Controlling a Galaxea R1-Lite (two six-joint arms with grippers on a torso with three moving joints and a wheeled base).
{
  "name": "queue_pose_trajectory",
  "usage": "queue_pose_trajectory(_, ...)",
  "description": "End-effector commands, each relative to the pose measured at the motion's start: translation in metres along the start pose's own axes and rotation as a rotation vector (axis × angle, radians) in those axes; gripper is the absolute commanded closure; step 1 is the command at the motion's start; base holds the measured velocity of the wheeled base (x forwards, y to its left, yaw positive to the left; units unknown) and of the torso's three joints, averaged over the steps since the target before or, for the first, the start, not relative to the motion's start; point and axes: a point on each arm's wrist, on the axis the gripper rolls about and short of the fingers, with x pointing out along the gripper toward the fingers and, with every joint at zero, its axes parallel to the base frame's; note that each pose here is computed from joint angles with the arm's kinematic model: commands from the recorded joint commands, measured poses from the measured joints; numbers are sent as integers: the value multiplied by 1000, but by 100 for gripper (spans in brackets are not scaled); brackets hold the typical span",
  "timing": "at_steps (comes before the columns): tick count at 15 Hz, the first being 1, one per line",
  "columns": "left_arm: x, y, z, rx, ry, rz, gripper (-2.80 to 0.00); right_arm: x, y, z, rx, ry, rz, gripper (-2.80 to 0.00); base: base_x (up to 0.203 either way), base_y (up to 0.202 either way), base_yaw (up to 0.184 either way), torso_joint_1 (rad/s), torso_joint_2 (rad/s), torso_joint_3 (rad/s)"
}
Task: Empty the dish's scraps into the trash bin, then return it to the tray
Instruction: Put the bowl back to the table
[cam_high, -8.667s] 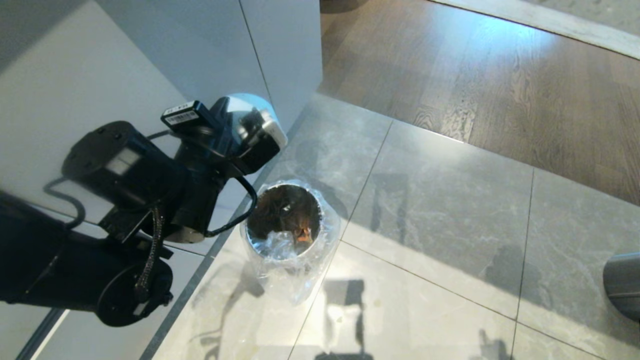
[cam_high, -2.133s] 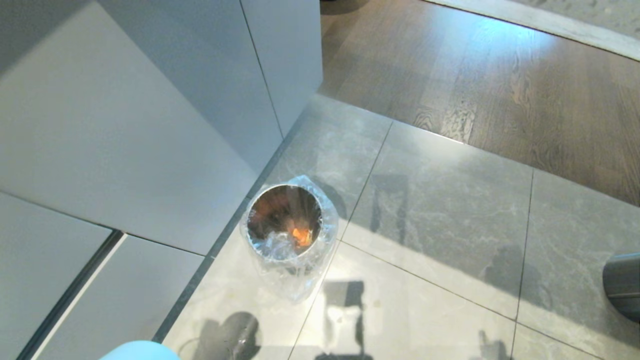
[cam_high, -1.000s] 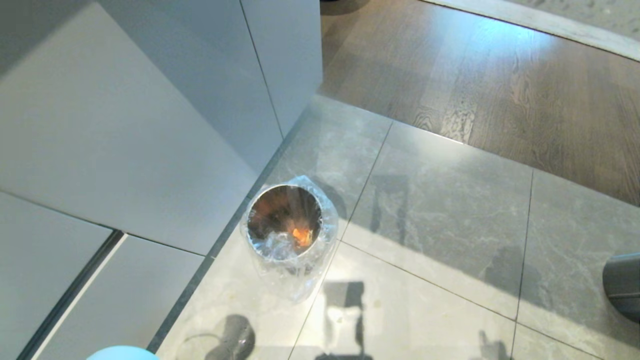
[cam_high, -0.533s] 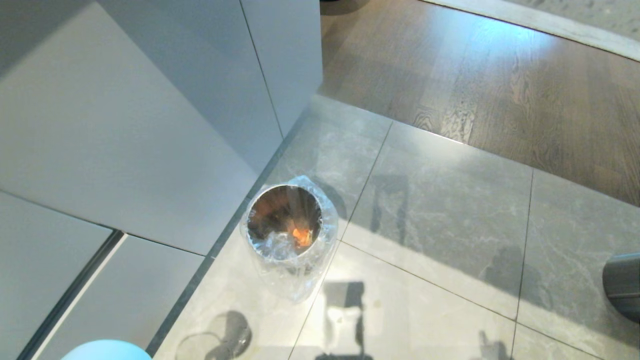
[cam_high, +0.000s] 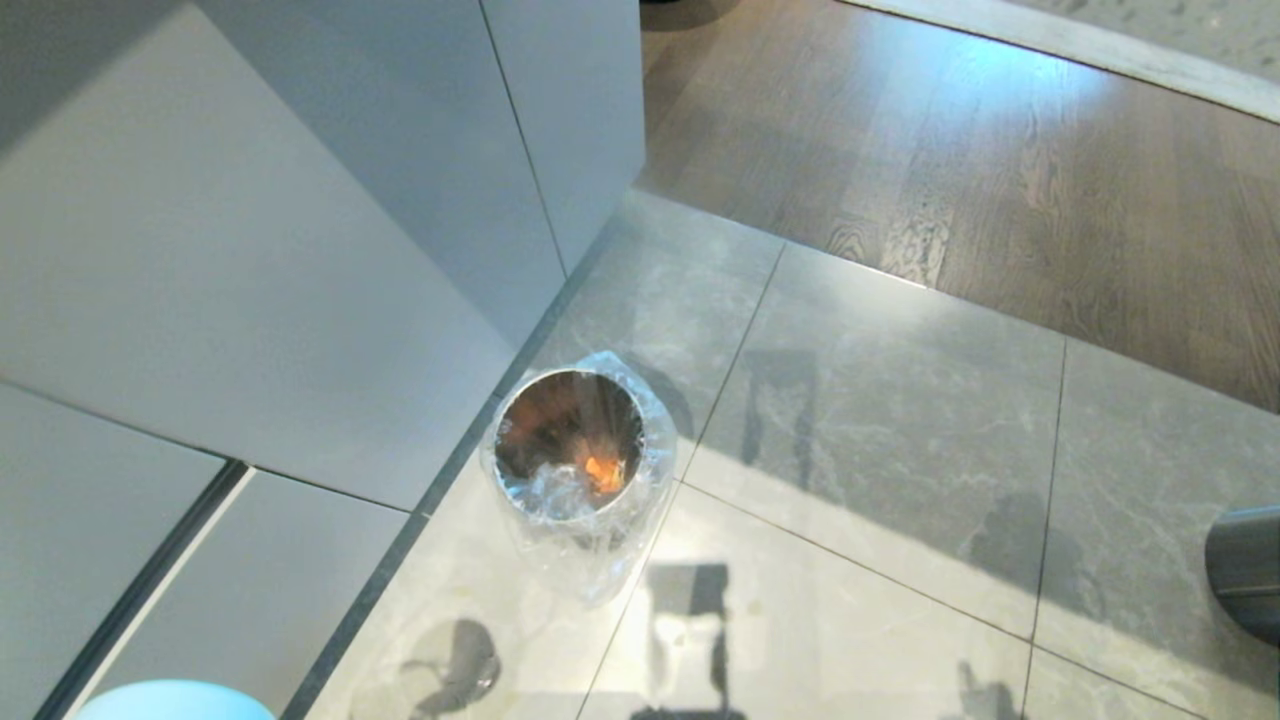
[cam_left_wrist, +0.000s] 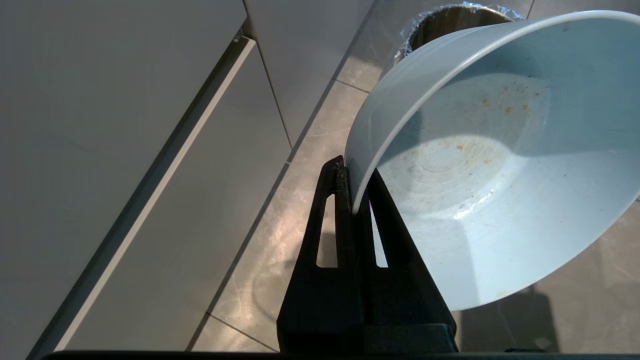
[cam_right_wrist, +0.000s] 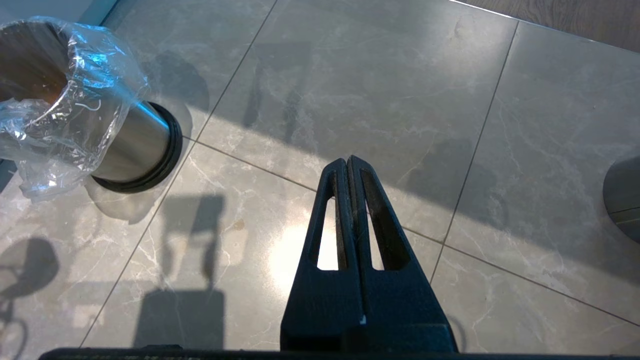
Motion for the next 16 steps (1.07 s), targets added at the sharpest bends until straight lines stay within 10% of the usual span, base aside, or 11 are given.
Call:
queue_pose_trajectory(1, 0, 0, 0, 0, -7, 1, 0, 0, 0, 0, 0, -1, 0, 0, 0, 0, 0, 0, 0, 0)
queue_pose_trajectory(16, 0, 0, 0, 0, -7, 1, 0, 0, 0, 0, 0, -1, 0, 0, 0, 0, 0, 0, 0, 0)
